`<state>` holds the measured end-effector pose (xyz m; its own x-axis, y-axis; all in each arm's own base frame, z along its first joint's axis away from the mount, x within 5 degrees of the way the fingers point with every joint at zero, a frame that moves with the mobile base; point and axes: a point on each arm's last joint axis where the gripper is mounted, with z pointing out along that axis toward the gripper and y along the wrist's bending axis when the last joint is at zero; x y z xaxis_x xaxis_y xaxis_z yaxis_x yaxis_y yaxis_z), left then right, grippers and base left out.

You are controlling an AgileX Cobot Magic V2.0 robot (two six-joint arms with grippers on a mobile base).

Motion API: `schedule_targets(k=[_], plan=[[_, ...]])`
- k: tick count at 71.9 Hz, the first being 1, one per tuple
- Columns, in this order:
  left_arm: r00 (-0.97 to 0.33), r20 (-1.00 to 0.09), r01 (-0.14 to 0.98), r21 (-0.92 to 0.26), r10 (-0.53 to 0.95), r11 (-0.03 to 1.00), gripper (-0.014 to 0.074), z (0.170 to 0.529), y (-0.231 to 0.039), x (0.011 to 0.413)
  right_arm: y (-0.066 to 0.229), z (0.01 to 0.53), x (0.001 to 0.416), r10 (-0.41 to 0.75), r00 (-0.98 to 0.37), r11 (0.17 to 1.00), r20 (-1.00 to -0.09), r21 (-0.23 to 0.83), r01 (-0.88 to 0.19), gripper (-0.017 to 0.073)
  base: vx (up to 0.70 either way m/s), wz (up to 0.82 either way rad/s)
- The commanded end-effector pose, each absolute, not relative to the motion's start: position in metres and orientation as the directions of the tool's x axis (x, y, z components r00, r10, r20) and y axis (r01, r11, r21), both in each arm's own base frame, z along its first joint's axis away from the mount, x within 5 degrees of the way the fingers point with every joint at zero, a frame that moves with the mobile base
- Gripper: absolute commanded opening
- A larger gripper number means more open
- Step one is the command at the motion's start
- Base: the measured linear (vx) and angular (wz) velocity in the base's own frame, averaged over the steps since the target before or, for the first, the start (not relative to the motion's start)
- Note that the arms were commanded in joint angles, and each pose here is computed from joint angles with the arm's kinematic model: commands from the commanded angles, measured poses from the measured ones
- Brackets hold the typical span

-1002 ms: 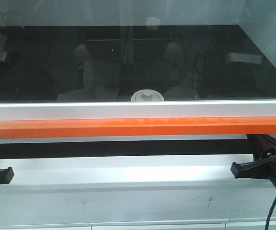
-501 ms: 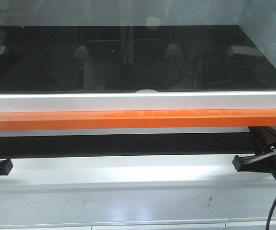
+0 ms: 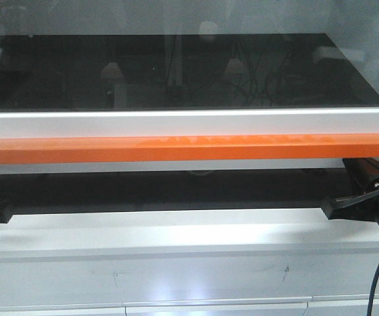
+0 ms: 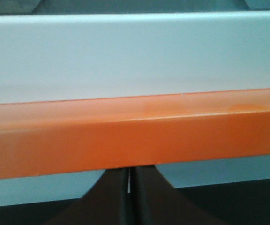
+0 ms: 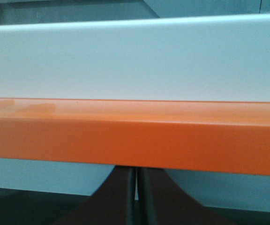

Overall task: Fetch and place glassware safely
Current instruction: 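Lift the orange handle with both grippers to raise the sash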

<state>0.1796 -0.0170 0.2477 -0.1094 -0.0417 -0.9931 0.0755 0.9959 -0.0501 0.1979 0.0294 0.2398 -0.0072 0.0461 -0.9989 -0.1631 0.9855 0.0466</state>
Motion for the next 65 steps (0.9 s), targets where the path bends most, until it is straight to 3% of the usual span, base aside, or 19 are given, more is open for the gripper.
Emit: schedule_targets(k=[1,23,40,48,59,65], plan=[[0.347,-0.934,0.1,-0.051,-0.082,0.994,-0.0007,0.315,-0.017,0.173,0.03,0.295,0.198,0.095,0.356,0.982,-0.929,0.03,-0.184,-0.0001,-0.01,-0.02],[0.301,-0.95,0.102,-0.051,-0.08,0.993,-0.0007,0.316,-0.017,0.165,0.03,0.299,0.19,0.084,0.326,0.981,-0.941,0.021,-0.192,-0.0001,0.0,0.0],[0.172,-0.985,0.122,0.009,-0.013,0.992,-0.0007,0.311,-0.018,0.15,0.04,0.296,0.175,0.074,0.194,0.948,-0.978,0.009,-0.319,-0.0001,0.0,0.0],[0.188,-0.982,0.123,0.019,-0.004,0.992,-0.0007,0.318,-0.016,0.13,0.044,0.302,0.161,0.082,0.176,0.928,-0.981,0.011,-0.372,-0.0001,0.0,0.0],[0.146,-0.989,0.118,0.019,0.001,0.993,-0.0007,0.318,-0.013,0.105,0.039,0.309,0.142,0.156,0.134,0.927,-0.979,0.098,-0.363,-0.0001,0.0,0.0],[0.095,-0.995,0.115,0.018,0.007,0.993,-0.0007,0.314,-0.011,0.094,0.035,0.311,0.131,0.119,0.127,0.941,-0.985,0.071,-0.332,-0.0001,0.0,0.0]])
